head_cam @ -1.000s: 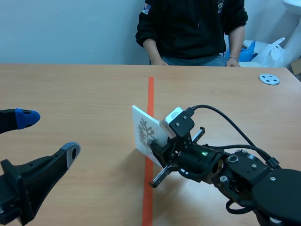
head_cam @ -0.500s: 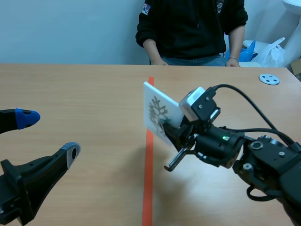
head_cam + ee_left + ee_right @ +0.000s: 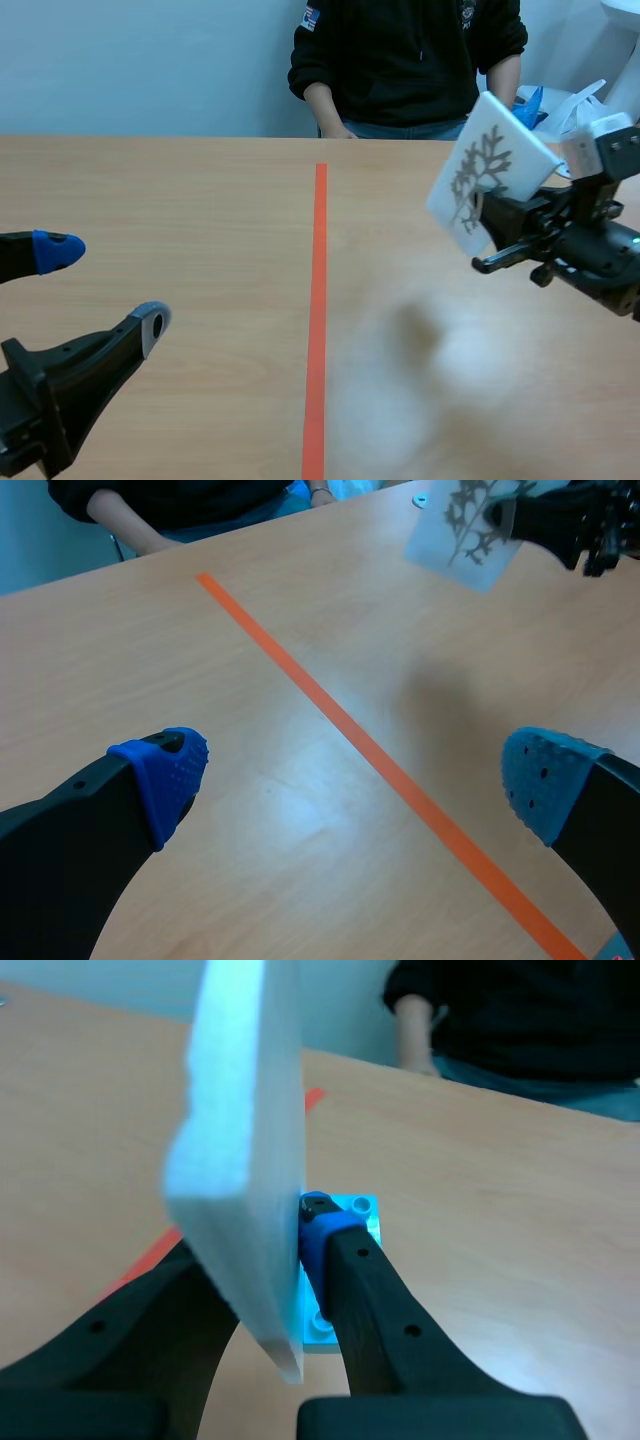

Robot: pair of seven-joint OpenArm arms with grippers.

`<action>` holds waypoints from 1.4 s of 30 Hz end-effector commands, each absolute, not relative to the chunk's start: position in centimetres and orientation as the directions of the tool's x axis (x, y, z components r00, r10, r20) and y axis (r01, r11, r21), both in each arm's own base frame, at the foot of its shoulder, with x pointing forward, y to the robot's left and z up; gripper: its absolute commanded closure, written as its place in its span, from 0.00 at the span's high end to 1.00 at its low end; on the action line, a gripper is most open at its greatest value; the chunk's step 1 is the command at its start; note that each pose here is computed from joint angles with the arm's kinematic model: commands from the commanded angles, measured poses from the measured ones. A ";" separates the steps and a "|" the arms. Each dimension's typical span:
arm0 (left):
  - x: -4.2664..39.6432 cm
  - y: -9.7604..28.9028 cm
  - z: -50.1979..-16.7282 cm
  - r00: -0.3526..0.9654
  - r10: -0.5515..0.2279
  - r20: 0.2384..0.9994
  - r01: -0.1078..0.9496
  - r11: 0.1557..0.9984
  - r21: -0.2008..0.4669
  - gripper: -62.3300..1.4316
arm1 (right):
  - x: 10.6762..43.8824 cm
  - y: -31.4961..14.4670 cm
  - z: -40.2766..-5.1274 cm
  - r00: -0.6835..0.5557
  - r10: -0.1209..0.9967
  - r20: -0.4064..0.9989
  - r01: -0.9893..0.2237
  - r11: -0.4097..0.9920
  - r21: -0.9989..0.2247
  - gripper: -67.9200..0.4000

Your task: Sort the leaf by its shape. The table is split by an orange tape line. A compound leaf with several leaflets goes to the left side, a simple leaf with one blade goes to the right side. Return to the home posture when a red brick is placed on the table.

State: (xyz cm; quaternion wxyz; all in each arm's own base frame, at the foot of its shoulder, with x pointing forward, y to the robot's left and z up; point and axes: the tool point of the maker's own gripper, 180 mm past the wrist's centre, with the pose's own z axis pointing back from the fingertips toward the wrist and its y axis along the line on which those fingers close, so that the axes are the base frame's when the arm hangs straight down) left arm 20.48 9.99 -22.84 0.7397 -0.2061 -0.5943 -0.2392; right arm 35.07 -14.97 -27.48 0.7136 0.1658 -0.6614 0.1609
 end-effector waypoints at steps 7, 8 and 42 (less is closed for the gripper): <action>20.6 9.7 -22.0 0.156 -0.084 0.984 0.600 0.800 -0.027 1.00 | 36.7 -21.5 -25.5 0.097 -0.031 0.995 -0.275 0.960 0.057 0.03; 20.6 9.7 -22.0 0.156 -0.084 0.984 0.600 0.800 -0.027 1.00 | 36.8 -22.3 -25.7 0.110 -0.031 0.993 -0.247 0.967 0.057 0.03; 20.6 9.7 -22.0 0.156 -0.084 0.984 0.600 0.800 -0.027 1.00 | 35.3 -32.5 -34.1 0.248 -0.069 0.966 0.100 0.994 0.045 0.12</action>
